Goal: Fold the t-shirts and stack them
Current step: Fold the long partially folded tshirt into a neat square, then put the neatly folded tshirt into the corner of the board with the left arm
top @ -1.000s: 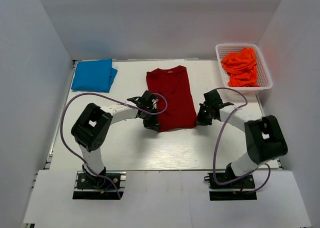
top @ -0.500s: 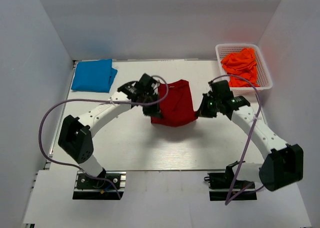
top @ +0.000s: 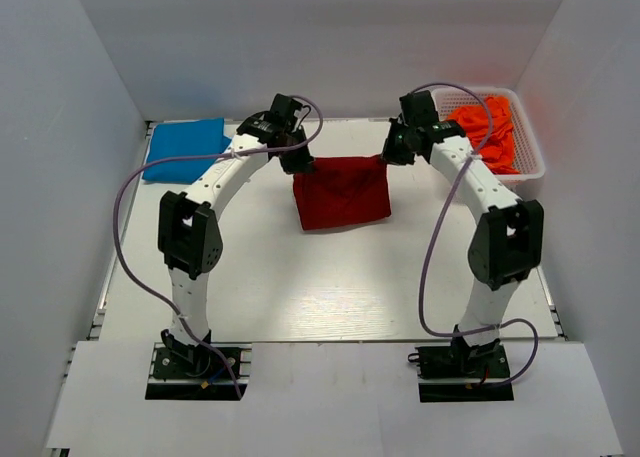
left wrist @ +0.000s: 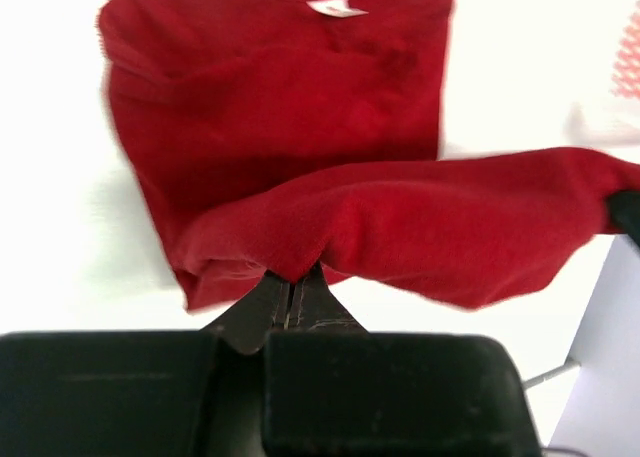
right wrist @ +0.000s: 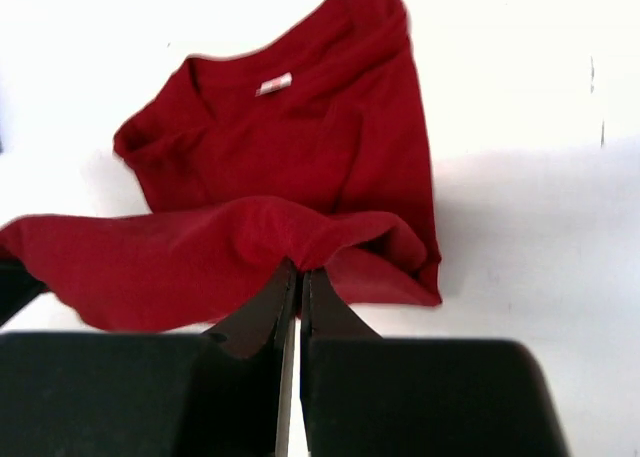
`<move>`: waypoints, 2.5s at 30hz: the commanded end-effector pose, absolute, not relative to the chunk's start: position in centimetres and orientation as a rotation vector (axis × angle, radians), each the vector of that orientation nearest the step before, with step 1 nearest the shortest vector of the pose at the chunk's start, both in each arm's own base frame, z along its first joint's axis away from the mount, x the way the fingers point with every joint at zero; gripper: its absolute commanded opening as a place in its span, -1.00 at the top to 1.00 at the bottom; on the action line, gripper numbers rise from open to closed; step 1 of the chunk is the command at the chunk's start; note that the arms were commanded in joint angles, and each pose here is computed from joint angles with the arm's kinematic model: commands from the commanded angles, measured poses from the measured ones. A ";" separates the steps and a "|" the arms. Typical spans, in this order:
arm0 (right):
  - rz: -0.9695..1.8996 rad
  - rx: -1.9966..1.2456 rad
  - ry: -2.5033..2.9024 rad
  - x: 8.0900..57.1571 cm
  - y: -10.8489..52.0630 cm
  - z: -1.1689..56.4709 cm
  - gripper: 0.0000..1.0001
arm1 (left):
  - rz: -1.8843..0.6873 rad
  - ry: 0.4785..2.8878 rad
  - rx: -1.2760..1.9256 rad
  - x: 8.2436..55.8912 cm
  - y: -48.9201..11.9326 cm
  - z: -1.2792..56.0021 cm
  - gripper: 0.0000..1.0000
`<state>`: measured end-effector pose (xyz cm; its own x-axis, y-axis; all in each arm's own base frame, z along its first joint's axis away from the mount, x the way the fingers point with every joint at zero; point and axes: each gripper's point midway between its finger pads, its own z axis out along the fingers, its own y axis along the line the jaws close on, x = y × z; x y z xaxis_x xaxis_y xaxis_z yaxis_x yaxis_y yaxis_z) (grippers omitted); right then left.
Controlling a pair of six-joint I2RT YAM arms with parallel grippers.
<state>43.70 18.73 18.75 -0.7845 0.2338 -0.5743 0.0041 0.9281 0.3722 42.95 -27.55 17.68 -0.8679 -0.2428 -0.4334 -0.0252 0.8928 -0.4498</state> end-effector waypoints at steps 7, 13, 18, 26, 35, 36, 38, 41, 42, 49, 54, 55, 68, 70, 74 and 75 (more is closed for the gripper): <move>0.519 0.162 2.416 50.5 19.4 17.9 1.00 | -0.591 2.586 -0.324 46.1 -24.8 15.2 1.00; 0.590 0.174 2.380 54.1 20.1 15.4 0.97 | -0.648 2.563 -0.315 48.9 -24.9 14.0 1.00; 0.714 0.052 2.304 56.8 21.8 16.1 -0.28 | -0.624 2.509 -0.329 51.2 -24.0 14.4 -1.00; 0.734 -0.032 2.273 51.7 20.7 19.1 -0.81 | -0.574 2.627 -0.196 46.3 -23.3 11.0 -1.00; 0.666 0.030 2.382 45.4 18.3 15.8 -0.81 | -0.745 2.648 -0.154 44.2 -26.3 6.1 -1.00; 0.661 0.035 2.394 44.9 18.1 15.5 -0.81 | -0.755 2.633 -0.162 44.5 -26.5 6.3 -1.00; 0.656 0.040 2.411 44.1 17.9 14.9 -0.81 | -0.732 2.654 -0.190 44.5 -26.3 4.9 -1.00; 0.656 0.055 2.426 43.3 17.7 14.6 -0.81 | -0.739 2.647 -0.176 44.2 -26.7 4.2 -0.58; 0.655 0.051 2.429 43.1 17.7 14.6 -0.81 | -0.720 2.654 -0.183 44.2 -26.5 3.5 -0.43; 0.666 0.052 2.411 42.6 17.6 15.5 -0.81 | -0.666 2.606 -0.130 46.0 -26.3 2.4 0.89; 0.651 0.014 2.348 41.6 17.1 16.8 -0.81 | -0.507 2.534 0.101 49.4 -24.9 4.8 1.00; 0.650 0.011 2.337 41.6 17.0 17.0 -0.81 | -0.472 2.496 0.195 50.1 -24.0 5.9 1.00; 0.639 0.002 2.293 40.0 16.2 18.0 -0.81 | 0.011 2.181 0.628 54.3 -15.7 18.9 1.00; 0.638 0.000 2.293 39.7 16.3 18.3 -0.81 | 0.035 2.159 0.628 54.8 -14.5 20.2 1.00; 0.648 0.012 2.269 39.3 16.2 19.4 -0.81 | 0.160 2.101 0.598 56.4 -10.9 23.4 1.00; 0.648 0.010 2.256 39.2 16.2 19.8 -0.81 | 0.179 2.096 0.591 56.6 -9.8 24.0 1.00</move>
<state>39.25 16.39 17.08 -0.7558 0.1861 -0.6278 -0.1595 0.8776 0.4522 55.68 -13.46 14.64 -0.5873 0.4495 -0.6731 0.4241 0.8792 0.2171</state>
